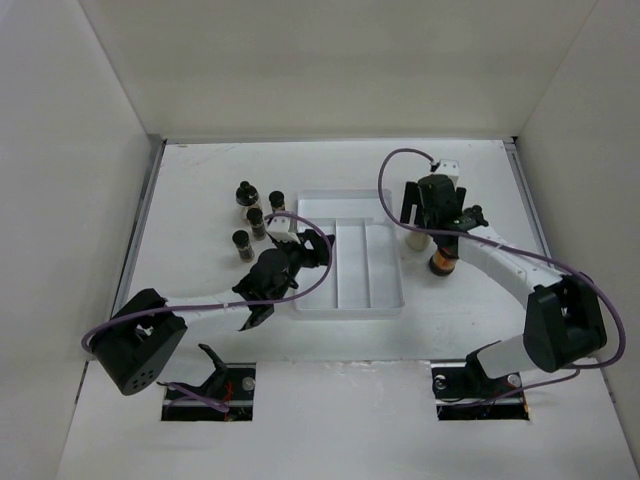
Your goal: Organize the condiment bottles
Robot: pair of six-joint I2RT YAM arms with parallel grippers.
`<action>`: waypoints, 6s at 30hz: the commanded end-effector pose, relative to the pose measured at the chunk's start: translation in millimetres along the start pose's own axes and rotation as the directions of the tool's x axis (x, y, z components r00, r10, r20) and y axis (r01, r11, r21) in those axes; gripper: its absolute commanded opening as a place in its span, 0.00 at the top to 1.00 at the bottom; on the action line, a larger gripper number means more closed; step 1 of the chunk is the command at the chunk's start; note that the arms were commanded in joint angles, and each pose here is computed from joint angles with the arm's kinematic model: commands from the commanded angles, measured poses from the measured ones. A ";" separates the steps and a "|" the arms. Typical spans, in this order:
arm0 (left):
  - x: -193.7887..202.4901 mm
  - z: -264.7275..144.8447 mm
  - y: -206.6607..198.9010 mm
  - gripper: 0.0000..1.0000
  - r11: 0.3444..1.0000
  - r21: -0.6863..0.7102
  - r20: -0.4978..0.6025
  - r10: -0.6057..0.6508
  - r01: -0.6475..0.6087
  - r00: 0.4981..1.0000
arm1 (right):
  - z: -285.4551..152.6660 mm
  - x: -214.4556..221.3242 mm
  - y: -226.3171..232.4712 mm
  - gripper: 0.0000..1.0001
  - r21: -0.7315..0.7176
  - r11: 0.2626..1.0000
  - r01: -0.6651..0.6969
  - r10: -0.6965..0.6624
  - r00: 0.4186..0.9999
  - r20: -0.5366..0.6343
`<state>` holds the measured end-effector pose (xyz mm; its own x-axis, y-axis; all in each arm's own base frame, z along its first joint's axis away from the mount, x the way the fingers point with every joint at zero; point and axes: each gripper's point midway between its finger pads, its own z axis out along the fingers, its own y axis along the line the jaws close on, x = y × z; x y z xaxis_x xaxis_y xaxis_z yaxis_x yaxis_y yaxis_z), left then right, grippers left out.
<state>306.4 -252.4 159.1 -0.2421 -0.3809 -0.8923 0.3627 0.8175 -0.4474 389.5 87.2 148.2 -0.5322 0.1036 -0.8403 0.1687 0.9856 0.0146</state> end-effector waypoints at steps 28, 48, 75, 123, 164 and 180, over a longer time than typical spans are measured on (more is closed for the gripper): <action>-39.6 -14.6 -9.4 0.28 0.989 0.092 0.124 -0.129 0.118 0.984 | -55.3 -141.1 85.4 0.47 -0.164 0.986 -0.035 0.093 0.928 0.361; -37.5 -13.3 2.3 0.30 0.988 0.064 0.126 -0.148 0.141 0.981 | -27.5 -45.6 202.9 0.46 -0.404 0.913 0.059 0.030 0.977 0.211; -29.5 -8.8 -1.0 0.30 0.988 0.070 0.104 -0.142 0.135 0.984 | -87.9 -43.4 49.8 0.72 -0.168 0.972 -0.166 0.213 0.922 0.323; -29.6 -8.3 7.2 0.29 0.986 0.053 0.106 -0.165 0.160 0.981 | -105.1 -42.4 3.3 0.46 -0.117 0.964 -0.240 0.266 0.908 0.323; -32.3 -8.1 14.6 0.30 0.986 0.040 0.114 -0.168 0.165 0.979 | -74.8 1.4 191.7 0.05 -0.376 0.926 0.022 0.080 0.964 0.254; -33.6 -9.6 11.6 0.30 0.985 0.050 0.116 -0.171 0.166 0.979 | -46.0 -68.5 37.6 0.45 -0.131 0.973 -0.193 0.226 0.918 0.326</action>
<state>311.8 -223.3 164.0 -0.2326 -0.5214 -0.8210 0.3200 0.7561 -0.5708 376.4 146.0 244.8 -0.1553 0.2977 -0.9419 0.0709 0.9544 0.2900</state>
